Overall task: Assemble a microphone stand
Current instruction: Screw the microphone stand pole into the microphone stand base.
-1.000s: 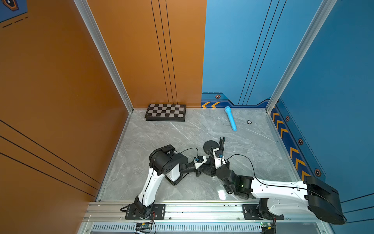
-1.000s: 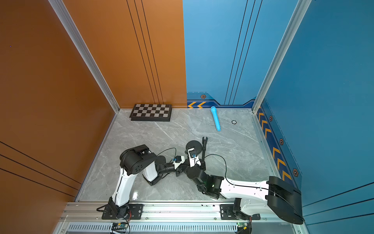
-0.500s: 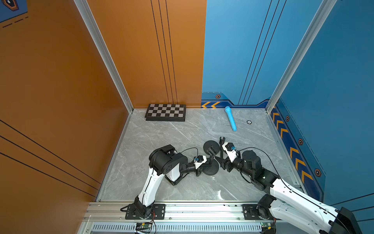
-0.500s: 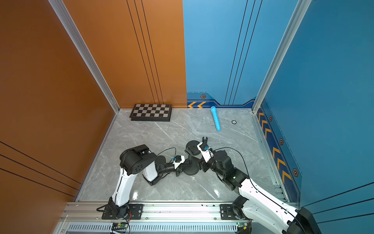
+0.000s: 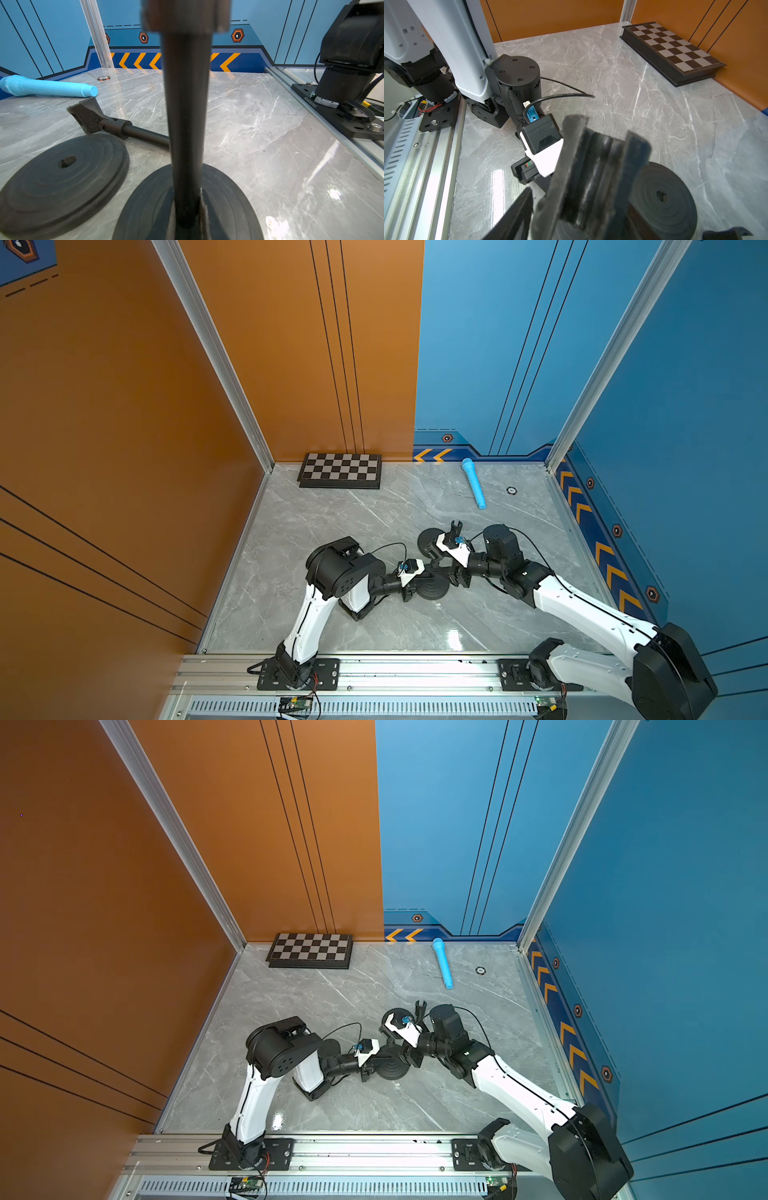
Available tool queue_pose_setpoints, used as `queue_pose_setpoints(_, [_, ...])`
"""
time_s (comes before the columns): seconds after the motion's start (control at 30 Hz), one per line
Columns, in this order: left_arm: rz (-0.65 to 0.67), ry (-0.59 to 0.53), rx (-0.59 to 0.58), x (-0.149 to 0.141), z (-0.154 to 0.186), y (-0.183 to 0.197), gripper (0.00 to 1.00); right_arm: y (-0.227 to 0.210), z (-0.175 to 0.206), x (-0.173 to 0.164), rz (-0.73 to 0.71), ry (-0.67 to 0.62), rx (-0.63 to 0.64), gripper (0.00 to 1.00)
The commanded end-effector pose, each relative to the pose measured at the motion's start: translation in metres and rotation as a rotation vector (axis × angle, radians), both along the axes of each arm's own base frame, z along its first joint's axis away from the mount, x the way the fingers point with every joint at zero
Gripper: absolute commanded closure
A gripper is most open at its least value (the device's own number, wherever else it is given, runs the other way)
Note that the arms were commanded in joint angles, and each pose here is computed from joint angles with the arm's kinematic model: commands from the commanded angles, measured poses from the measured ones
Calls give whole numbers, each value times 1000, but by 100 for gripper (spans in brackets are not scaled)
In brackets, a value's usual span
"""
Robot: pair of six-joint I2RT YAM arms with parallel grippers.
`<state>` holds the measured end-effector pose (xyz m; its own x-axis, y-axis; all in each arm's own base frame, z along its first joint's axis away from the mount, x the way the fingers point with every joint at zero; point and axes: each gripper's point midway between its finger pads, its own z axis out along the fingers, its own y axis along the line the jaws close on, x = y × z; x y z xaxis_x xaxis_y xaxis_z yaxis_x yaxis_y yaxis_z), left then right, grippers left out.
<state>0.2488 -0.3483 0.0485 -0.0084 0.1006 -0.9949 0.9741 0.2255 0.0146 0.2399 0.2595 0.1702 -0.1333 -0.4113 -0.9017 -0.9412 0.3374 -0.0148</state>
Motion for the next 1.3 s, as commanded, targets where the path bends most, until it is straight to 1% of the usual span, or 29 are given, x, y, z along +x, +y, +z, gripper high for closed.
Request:
queue_pose_setpoints(0.0, [51,262,255,-16,-92,29,89,6,9,6,38,-38,15,60])
queue_pose_setpoints(0.03, [53,261,254,-16,-92,29,89,6,7,8,24,-37,7,66])
queue_pose_setpoints(0.07, [53,260,253,-15,-92,29,89,4,2,13,-15,-49,-10,75])
queue_pose_setpoints(0.1, [54,262,255,-16,-92,29,89,3,0,17,-55,-61,-5,80])
queue_pose_setpoints(0.13, [55,263,255,-15,-93,29,89,2,-1,20,-93,-71,12,84])
queue_pose_setpoints(0.2, [57,264,256,-15,-93,29,89,-2,-2,27,-206,-84,62,99])
queue_pose_setpoints(0.27, [59,264,255,-15,-93,29,89,-13,-9,37,-385,-79,68,100])
queue_pose_setpoints(0.3, [60,265,254,-14,-93,29,89,-19,-13,39,-465,-89,50,100])
queue_pose_setpoints(0.4, [63,266,254,-14,-93,29,89,-31,-25,28,-685,-125,32,100])
queue_pose_setpoints(0.47, [64,269,256,-14,-94,29,89,-46,-31,24,-850,-105,76,100])
queue_pose_setpoints(0.53, [66,268,256,-13,-93,29,89,-53,-34,19,-942,-103,81,100])
queue_pose_setpoints(0.6, [67,271,254,-13,-93,29,89,-52,-35,15,-961,-97,76,100])
queue_pose_setpoints(0.7, [67,271,254,-14,-93,29,89,-51,-34,14,-976,-55,103,100])
queue_pose_setpoints(0.73, [66,269,251,-14,-91,29,88,-51,-34,14,-971,-52,103,100])
queue_pose_setpoints(0.77, [63,264,242,-14,-86,28,83,-50,-33,13,-968,-51,104,100])
queue_pose_setpoints(0.87, [14,203,198,-21,-57,23,67,-50,-32,13,-964,-48,107,100])
queue_pose_setpoints(0.93, [14,155,162,-19,-33,22,64,-50,-31,13,-961,-47,100,100])
queue_pose_setpoints(1.0, [24,115,126,-15,-12,22,58,-48,-30,12,-952,-42,92,100])
queue_pose_setpoints(1.13, [33,70,67,-4,17,16,54,-40,-31,10,-919,-37,84,100])
queue_pose_setpoints(1.27, [31,66,36,6,25,5,53,-30,-31,9,-885,-44,60,100])
